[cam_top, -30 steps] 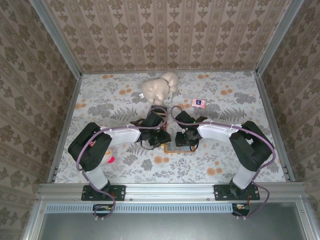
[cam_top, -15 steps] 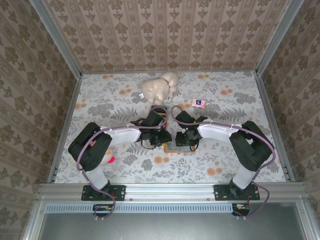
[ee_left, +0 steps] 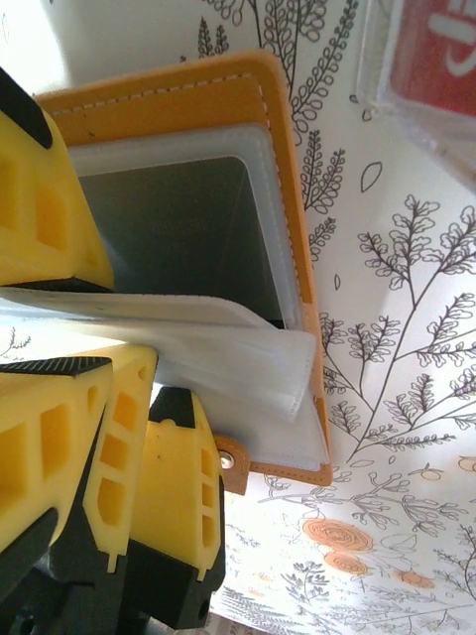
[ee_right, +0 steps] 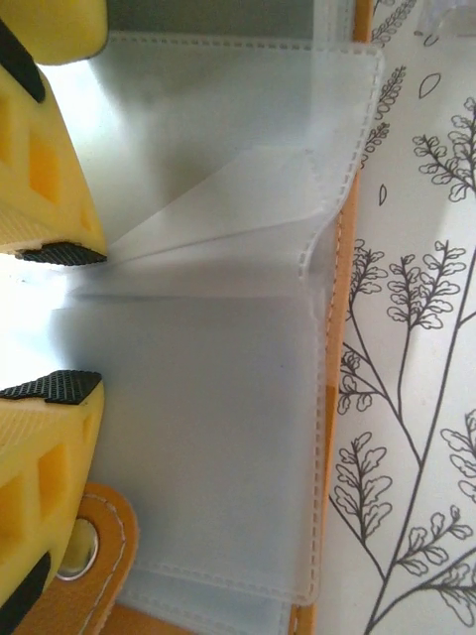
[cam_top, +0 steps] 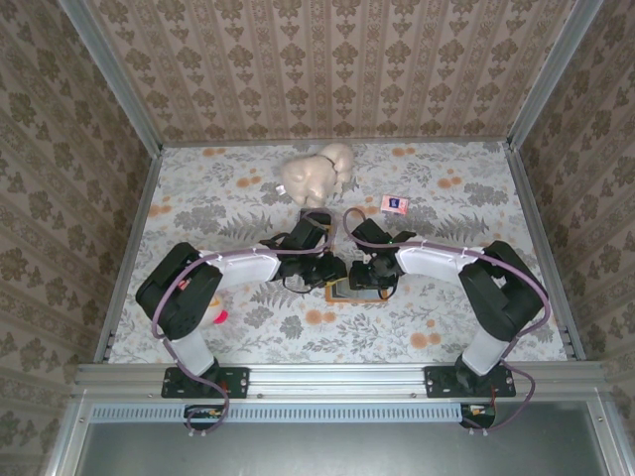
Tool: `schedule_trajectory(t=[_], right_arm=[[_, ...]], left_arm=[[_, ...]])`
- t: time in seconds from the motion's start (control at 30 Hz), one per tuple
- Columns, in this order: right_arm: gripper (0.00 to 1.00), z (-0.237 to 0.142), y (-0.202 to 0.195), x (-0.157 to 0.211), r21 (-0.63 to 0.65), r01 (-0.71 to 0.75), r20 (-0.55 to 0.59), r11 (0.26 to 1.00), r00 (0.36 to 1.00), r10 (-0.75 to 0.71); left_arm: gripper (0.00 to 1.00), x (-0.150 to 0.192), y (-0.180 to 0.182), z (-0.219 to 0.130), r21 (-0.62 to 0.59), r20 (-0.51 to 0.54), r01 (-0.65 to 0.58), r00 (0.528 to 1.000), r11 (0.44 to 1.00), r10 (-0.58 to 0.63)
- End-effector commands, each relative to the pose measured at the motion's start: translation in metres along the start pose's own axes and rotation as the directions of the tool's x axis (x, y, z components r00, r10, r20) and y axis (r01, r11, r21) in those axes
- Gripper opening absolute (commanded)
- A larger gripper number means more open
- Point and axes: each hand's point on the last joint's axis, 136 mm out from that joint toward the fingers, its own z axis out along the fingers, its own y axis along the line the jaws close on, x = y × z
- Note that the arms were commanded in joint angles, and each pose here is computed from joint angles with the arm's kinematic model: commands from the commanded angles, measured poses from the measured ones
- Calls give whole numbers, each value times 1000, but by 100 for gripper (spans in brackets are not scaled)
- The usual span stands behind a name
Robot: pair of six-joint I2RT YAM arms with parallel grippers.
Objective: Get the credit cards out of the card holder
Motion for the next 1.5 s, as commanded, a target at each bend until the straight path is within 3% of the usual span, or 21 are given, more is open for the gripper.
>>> schedule_trajectory(t=[0.0, 0.27, 0.5, 0.83, 0.97, 1.1, 1.3, 1.47], right_arm=[[39, 5, -10, 13, 5, -39, -28, 999, 999, 40], [40, -41, -1, -6, -79, -82, 120, 994, 989, 91], [44, -62, -38, -11, -18, -175, 230, 984, 957, 175], [55, -84, -70, -17, -7, -259, 322, 966, 914, 247], [56, -87, -66, -19, -19, -236, 322, 972, 919, 229], [57, -87, -38, -24, -131, -143, 291, 981, 940, 176], [48, -73, -10, -21, -197, -85, 219, 977, 967, 128], [31, -53, -3, -16, -208, -106, 143, 972, 980, 137]], left_arm=[[25, 1, -10, 4, 38, -13, -46, 999, 998, 46], [24, -2, -19, 5, 73, -4, -58, 998, 996, 59], [27, 0, -33, 10, 113, -3, -65, 998, 992, 66], [55, 7, -58, 33, 139, -7, -78, 997, 987, 79], [62, 3, -59, 27, 139, 13, -81, 997, 987, 80], [68, -6, -55, 10, 114, 86, -82, 994, 990, 72], [63, -11, -26, -4, -34, 126, -44, 991, 998, 48], [43, -6, -20, 1, -57, 106, -35, 994, 998, 41]])
